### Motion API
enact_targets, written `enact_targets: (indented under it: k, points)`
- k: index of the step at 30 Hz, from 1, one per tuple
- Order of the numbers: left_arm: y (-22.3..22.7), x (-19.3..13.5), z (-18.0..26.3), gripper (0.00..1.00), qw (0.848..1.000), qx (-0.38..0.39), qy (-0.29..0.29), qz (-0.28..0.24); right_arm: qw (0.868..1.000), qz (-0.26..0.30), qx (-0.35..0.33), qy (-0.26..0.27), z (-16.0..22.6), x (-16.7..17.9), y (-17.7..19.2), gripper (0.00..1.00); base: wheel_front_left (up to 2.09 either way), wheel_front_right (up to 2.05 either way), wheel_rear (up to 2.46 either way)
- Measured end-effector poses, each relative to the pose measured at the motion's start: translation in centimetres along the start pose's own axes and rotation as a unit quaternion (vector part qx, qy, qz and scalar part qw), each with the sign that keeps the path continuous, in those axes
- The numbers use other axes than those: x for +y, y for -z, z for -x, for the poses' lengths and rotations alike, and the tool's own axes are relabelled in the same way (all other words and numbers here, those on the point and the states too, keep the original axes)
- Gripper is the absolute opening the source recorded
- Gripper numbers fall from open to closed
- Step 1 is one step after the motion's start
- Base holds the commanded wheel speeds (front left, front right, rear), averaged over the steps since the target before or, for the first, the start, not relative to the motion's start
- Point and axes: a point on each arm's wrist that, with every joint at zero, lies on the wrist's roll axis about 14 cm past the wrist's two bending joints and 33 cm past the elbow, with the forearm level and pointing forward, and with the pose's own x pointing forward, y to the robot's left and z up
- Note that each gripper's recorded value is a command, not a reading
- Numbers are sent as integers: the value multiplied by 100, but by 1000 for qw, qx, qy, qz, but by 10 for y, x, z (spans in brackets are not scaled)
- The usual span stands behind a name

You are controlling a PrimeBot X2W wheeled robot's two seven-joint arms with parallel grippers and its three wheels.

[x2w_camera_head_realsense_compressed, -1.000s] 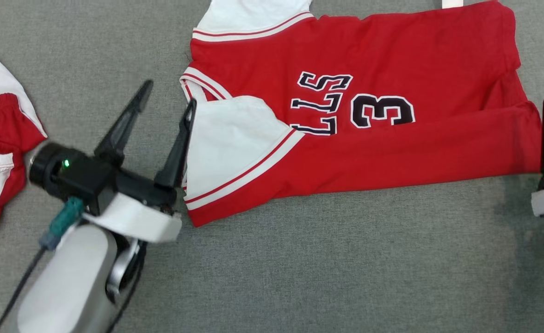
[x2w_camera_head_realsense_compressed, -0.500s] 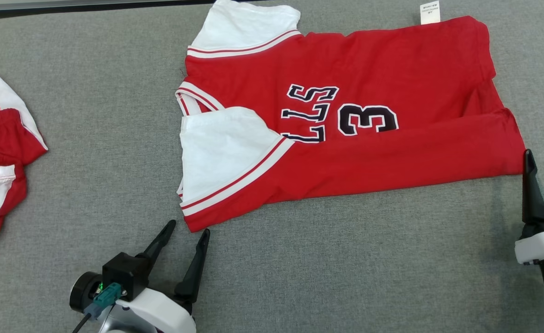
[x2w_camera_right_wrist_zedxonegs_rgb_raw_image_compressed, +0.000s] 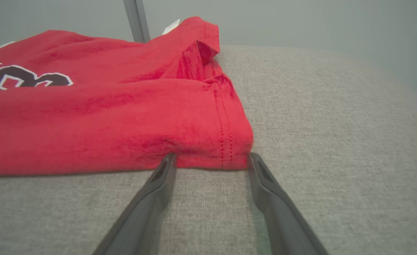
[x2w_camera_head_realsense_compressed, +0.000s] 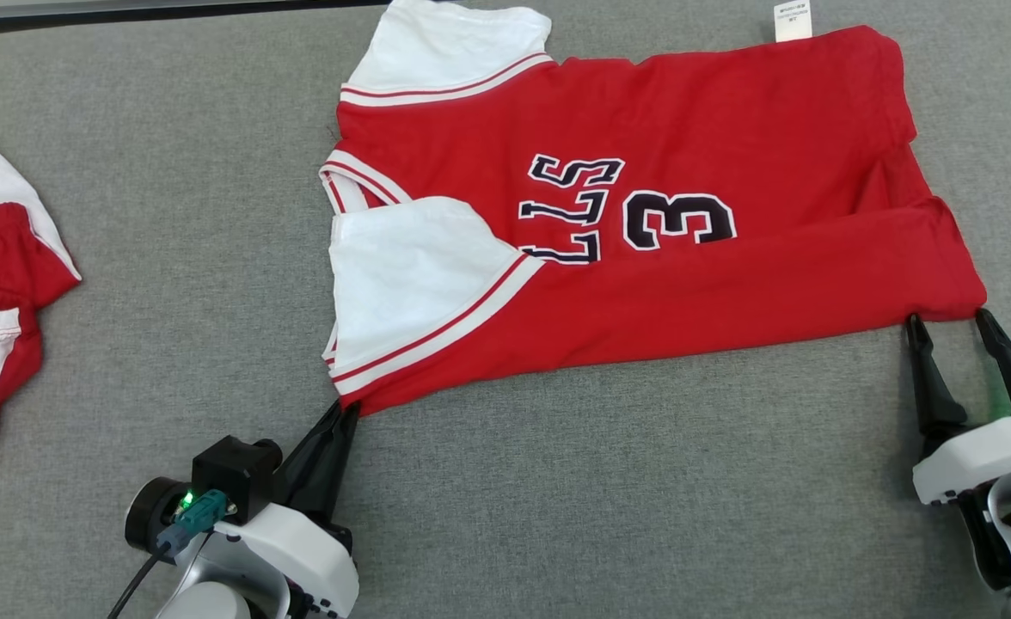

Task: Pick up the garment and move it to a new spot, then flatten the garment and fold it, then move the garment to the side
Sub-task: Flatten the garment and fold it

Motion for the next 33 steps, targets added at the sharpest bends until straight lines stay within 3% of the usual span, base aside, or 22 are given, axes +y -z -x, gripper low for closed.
enact_targets:
  k: [10,11,12,13,25,33]
  points:
    - [0,9,4,0,1000,1,-12,-6,1000,-6,10,-4,-19,-1,-1,100,0,0,0]
    - [-1,10,4,0,1000,0,-12,-7,1000,-5,10,-6,-19,0,-1,90,0,0,0]
    - [-1,11,4,0,1000,-1,-13,-9,1000,-2,11,-10,-19,1,-1,40,0,0,0]
    - [-2,11,4,0,1000,-2,-13,-11,1000,2,12,-13,-19,2,-1,0,0,0,0]
    - [-12,2,24,0,1000,-6,13,-19,1000,1,8,-20,12,-2,0,0,0,0,0]
    - [8,-14,60,0,997,60,40,1,999,2,44,-15,45,-17,26,0,0,0,0]
